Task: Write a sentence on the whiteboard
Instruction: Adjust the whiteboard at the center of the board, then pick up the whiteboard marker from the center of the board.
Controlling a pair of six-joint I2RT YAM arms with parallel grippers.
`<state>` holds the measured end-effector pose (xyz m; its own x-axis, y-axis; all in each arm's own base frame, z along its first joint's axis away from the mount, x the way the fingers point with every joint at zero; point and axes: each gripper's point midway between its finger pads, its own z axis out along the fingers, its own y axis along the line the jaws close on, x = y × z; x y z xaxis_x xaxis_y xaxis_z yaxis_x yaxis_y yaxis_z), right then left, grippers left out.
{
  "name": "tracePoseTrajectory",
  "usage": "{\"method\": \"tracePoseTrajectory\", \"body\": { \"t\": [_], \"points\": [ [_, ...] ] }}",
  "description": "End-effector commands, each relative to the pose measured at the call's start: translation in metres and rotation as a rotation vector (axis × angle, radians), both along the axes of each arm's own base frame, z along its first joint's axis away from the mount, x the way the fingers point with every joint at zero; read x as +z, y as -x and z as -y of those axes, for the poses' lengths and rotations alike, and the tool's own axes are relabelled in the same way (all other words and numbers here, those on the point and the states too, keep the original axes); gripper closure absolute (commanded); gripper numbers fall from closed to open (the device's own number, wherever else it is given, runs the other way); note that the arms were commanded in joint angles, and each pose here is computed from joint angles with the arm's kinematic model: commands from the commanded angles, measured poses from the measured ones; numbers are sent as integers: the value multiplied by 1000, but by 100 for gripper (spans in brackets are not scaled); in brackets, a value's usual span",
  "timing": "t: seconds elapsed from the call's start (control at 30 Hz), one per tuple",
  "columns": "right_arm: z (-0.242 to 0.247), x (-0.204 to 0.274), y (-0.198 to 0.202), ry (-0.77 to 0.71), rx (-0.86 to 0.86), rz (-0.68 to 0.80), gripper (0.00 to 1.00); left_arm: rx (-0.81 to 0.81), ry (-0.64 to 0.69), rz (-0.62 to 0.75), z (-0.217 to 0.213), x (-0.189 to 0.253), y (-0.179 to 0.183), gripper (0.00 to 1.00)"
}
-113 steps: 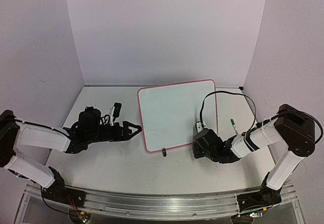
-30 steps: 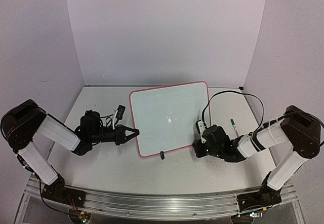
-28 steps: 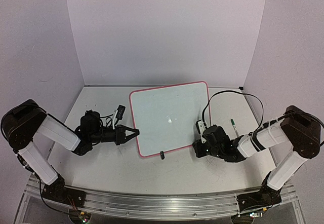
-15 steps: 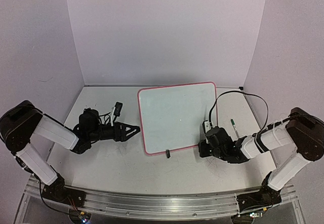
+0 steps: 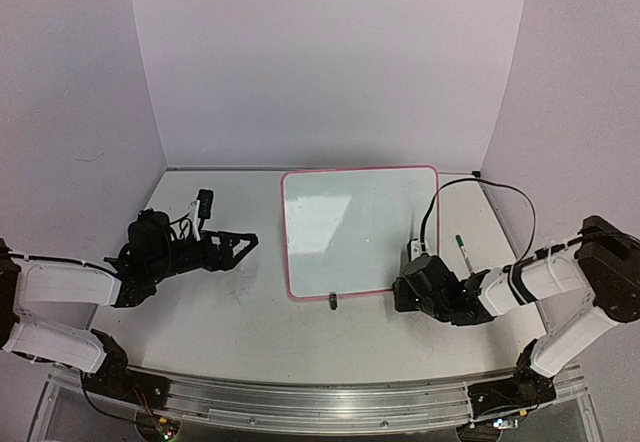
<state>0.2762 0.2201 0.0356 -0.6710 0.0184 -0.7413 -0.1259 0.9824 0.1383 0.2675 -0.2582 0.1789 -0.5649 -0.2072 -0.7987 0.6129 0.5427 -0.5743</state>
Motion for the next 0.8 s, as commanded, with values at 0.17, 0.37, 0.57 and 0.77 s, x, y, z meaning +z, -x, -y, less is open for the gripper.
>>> {"method": "tracePoseTrajectory", "body": {
  "t": [0.17, 0.37, 0.57, 0.77],
  "points": [
    [21, 105, 5, -61, -28, 134, 14, -33, 74, 47, 0, 51, 10, 2],
    [83, 166, 6, -66, -207, 256, 2, -85, 99, 70, 3, 75, 19, 1],
    [159, 155, -46, -49, -357, 106, 2, -110, 119, 59, 3, 88, 28, 1],
    [201, 103, -106, 55, -359, -150, 5, -76, 155, 28, -2, 95, 28, 1]
  ]
}}
